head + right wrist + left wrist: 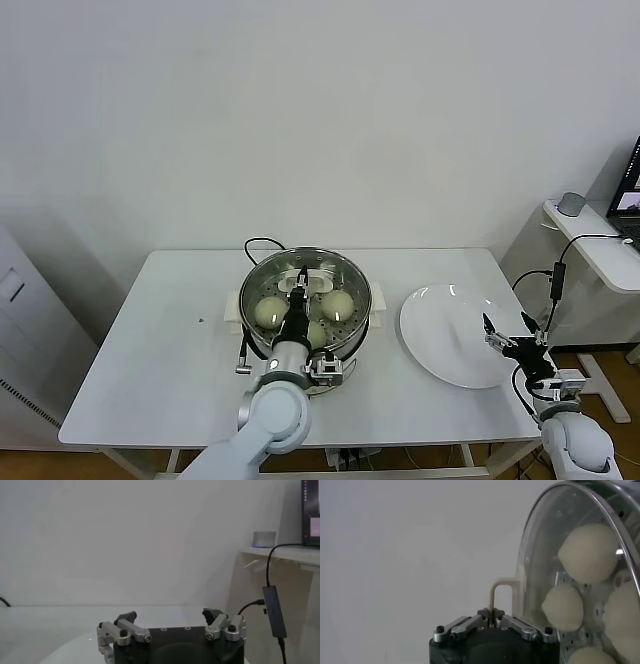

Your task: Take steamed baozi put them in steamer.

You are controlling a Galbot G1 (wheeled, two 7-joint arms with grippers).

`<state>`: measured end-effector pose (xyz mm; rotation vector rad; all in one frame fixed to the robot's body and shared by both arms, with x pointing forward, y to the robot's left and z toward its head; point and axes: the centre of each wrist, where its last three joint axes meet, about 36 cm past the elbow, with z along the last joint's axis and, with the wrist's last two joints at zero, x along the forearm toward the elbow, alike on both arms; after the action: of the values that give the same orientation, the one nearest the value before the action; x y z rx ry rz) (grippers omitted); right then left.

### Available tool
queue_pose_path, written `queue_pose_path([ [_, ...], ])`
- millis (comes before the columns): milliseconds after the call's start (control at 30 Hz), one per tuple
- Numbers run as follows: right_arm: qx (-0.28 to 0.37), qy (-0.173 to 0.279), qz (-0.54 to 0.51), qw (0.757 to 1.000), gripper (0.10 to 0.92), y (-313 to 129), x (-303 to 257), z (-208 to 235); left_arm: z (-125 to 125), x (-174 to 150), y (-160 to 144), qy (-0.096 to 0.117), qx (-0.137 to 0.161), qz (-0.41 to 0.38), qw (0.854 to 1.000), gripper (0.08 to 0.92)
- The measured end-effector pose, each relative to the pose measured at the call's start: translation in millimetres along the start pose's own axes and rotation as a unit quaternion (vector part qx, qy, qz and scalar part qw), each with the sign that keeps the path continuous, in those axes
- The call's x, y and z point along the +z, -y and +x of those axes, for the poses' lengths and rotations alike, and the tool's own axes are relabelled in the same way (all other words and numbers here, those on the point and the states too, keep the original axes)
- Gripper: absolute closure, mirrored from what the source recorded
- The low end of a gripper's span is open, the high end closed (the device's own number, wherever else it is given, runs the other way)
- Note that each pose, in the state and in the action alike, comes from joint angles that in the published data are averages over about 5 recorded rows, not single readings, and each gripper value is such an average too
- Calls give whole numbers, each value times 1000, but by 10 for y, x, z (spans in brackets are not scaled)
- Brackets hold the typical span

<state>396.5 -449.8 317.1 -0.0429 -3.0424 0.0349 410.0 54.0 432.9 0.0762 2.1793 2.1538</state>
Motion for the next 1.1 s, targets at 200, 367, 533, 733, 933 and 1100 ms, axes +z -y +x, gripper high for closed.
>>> queue_pose_path([
  [200, 1, 0, 0, 1000, 200, 6, 14, 16, -16, 0, 44, -2, 2, -1, 1000, 894],
  [367, 2, -1, -1, 1000, 200, 17, 25, 36, -33, 16, 72, -5, 1, 2, 1000, 893],
  [533, 2, -1, -2, 1000, 200, 27, 36, 56, -19, 34, 92, -10, 2, 8, 1000, 794],
  [733, 1, -1, -2, 1000, 200, 22, 51, 71, 69, 69, 40, -8, 14, 35, 999, 621],
  [933, -2, -1, -4, 1000, 200, -7, 83, 70, 204, 217, -219, 18, 43, 114, 992, 448],
  [1100, -8, 0, -10, 1000, 200, -55, 92, 37, 278, 452, -573, 63, 74, 225, 970, 309],
])
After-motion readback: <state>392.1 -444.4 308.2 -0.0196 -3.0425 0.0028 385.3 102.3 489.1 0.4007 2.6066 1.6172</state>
